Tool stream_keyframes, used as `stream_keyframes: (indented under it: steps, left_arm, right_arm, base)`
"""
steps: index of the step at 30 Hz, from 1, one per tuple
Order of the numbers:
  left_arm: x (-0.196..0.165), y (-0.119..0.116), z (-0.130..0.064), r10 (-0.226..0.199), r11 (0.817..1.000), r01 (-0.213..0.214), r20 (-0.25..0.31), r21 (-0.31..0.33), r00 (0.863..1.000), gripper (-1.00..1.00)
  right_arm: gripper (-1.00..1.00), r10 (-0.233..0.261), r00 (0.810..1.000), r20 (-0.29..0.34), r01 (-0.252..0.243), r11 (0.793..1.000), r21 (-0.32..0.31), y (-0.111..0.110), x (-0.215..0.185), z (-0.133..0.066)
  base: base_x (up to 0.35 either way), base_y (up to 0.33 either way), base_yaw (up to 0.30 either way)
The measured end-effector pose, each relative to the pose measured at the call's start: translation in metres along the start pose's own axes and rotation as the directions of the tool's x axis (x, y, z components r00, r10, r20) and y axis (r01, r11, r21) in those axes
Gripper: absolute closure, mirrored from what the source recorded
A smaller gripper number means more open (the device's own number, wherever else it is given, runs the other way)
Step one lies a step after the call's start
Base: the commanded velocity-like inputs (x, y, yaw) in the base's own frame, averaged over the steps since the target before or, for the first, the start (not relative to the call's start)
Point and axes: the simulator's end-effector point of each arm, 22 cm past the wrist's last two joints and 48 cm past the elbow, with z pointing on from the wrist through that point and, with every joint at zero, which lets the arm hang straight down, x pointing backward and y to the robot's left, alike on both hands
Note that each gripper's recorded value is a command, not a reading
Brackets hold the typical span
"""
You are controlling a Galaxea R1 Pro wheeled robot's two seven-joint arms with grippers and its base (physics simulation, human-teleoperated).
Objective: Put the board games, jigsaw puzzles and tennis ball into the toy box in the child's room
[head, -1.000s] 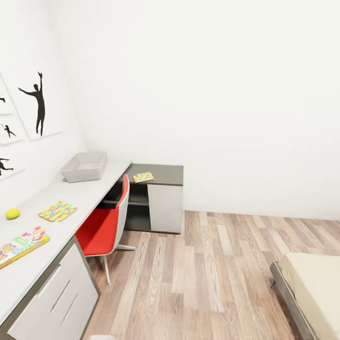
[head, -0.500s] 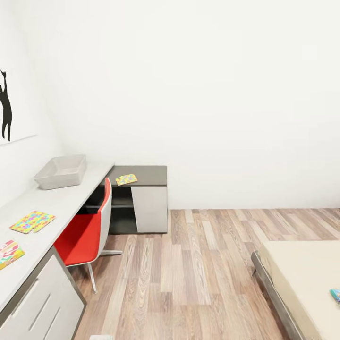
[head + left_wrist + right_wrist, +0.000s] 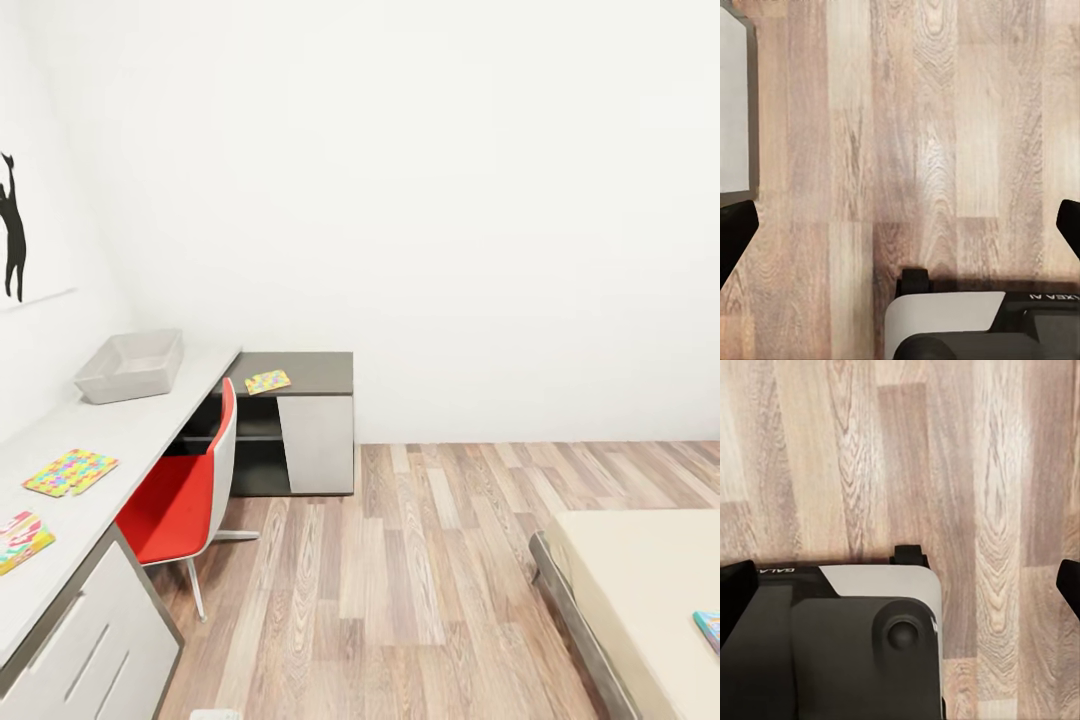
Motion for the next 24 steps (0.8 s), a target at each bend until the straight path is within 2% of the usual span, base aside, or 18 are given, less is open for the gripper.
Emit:
stream_keyframes:
  steps: [16, 24]
  left_arm:
    - [-0.001, 0.001, -0.015, 0.001, 1.0, -0.001, 0.0, 0.0, 1.0, -1.0]
    - [0.0, 0.001, -0.022, 0.001, 1.0, -0.001, -0.002, 0.0, 1.0, -1.0]
  right_arm:
    - [-1.0, -0.002, 1.0, 0.003, 0.002, 1.0, 0.0, 0.0, 0.002, -0.015]
    - [-1.0, 0.011, 1.0, 0.001, -0.011, 1.0, -0.014, 0.01, 0.003, -0.021]
  base:
    - [0.0, 0.0, 0.0]
    - [0.0, 0.0, 0.0]
